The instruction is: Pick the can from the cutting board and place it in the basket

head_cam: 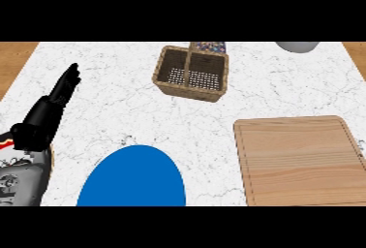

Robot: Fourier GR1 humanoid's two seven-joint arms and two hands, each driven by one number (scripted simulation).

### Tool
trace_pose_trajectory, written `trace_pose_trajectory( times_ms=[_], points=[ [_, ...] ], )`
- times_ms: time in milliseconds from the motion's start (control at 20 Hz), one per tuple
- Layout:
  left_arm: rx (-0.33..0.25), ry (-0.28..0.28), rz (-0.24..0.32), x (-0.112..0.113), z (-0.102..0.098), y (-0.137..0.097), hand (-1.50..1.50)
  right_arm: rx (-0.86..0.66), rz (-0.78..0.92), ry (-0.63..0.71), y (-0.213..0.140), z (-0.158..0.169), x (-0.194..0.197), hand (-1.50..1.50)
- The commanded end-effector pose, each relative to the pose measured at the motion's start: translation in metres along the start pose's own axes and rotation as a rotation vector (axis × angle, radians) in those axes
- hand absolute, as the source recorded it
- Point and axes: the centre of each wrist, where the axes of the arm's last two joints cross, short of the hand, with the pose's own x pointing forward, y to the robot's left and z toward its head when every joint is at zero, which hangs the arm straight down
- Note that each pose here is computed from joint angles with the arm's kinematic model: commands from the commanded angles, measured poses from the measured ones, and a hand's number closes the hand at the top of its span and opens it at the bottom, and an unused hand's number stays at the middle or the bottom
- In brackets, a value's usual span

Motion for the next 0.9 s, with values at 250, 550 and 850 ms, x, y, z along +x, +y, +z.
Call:
trace_pose_trajectory(
  times_ms=[250, 550, 850],
  points=[
    [-0.009, -0.010, 0.009, -0.011, 0.001, -0.010, 0.00, 0.143, -0.032, 0.010, 0.036, -0.035, 0.100, 1.50],
    [-0.015, -0.014, 0.003, -0.002, 0.009, -0.006, 0.00, 0.229, -0.029, 0.095, 0.083, -0.046, 0.124, 1.50],
    [-0.025, -0.012, 0.005, -0.017, 0.011, -0.022, 0.00, 0.344, 0.038, 0.149, 0.098, -0.059, 0.124, 1.50]
  ],
)
